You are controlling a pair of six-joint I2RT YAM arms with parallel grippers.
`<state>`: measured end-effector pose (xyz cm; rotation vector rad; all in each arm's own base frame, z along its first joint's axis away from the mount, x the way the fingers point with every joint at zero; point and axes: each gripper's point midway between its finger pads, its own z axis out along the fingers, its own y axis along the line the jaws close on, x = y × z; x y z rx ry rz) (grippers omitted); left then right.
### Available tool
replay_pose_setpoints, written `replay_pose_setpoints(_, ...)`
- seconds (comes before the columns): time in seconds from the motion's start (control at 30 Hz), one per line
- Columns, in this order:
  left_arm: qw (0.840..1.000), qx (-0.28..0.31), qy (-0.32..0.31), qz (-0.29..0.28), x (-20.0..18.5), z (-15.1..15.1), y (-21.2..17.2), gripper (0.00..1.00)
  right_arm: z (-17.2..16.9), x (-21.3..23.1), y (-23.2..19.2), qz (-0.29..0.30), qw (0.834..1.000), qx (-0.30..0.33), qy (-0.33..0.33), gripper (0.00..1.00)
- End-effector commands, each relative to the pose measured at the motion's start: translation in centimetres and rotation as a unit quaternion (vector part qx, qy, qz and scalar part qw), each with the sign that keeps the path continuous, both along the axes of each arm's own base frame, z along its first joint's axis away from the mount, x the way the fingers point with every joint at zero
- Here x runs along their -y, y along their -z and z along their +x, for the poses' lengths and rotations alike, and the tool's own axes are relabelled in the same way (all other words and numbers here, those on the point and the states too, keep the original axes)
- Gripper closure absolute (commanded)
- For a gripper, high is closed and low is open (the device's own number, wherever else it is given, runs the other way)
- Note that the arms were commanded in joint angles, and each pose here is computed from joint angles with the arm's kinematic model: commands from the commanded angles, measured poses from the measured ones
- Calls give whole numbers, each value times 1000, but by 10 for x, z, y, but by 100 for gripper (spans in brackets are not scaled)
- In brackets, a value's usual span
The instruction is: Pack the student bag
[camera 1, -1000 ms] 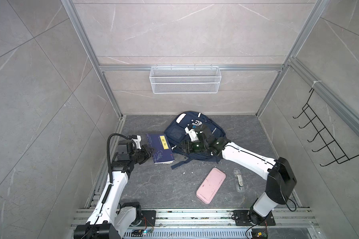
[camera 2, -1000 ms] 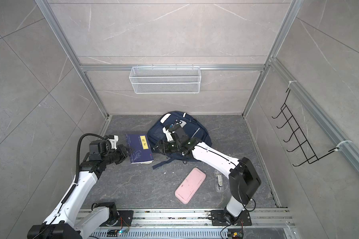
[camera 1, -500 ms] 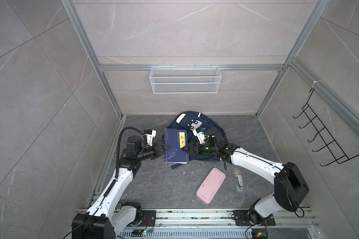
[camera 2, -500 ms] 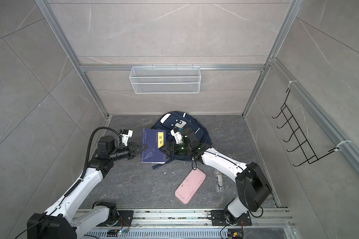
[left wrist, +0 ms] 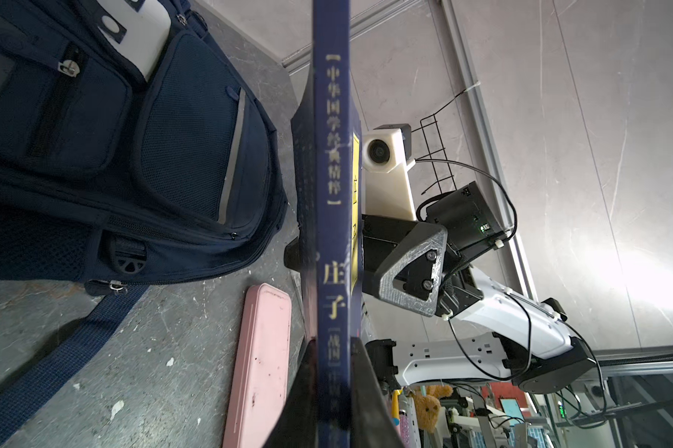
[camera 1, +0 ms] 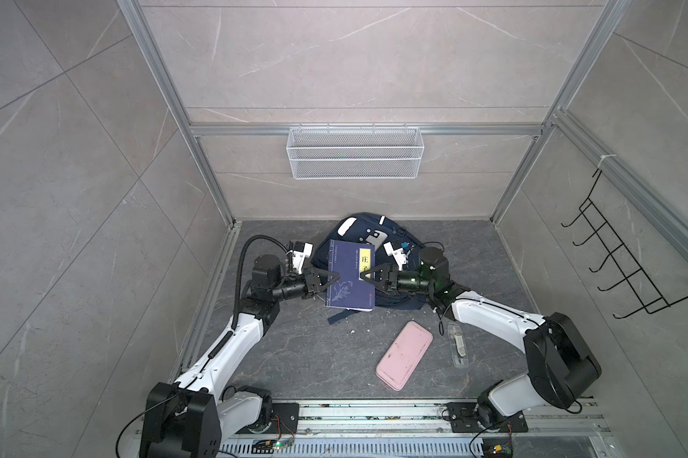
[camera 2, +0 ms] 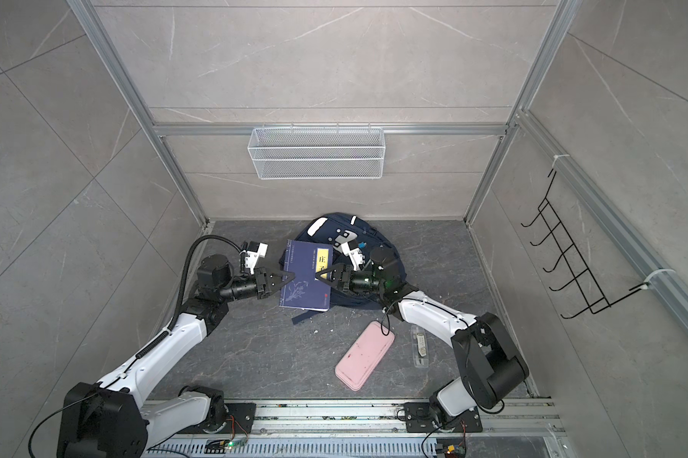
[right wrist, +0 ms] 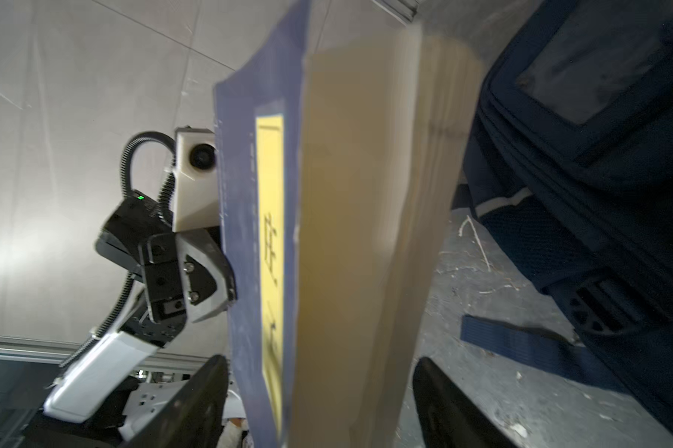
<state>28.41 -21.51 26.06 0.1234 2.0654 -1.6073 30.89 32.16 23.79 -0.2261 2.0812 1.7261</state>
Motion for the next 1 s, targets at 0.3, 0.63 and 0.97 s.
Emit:
replay_pose_setpoints(0.3, 999, 30, 13, -21, 5, 4, -13, 100, -12, -2, -32, 60, 997, 18, -37, 41)
replay_pose_setpoints(0.63, 999, 19, 20, -16, 8, 4, -5, 100, -13, 0, -37, 59, 997, 26, -36, 62)
replay_pose_setpoints(0.97, 999, 21, 36, -10, 15, 1, -5, 100, -10, 3, -30, 53, 998, 20, -27, 74)
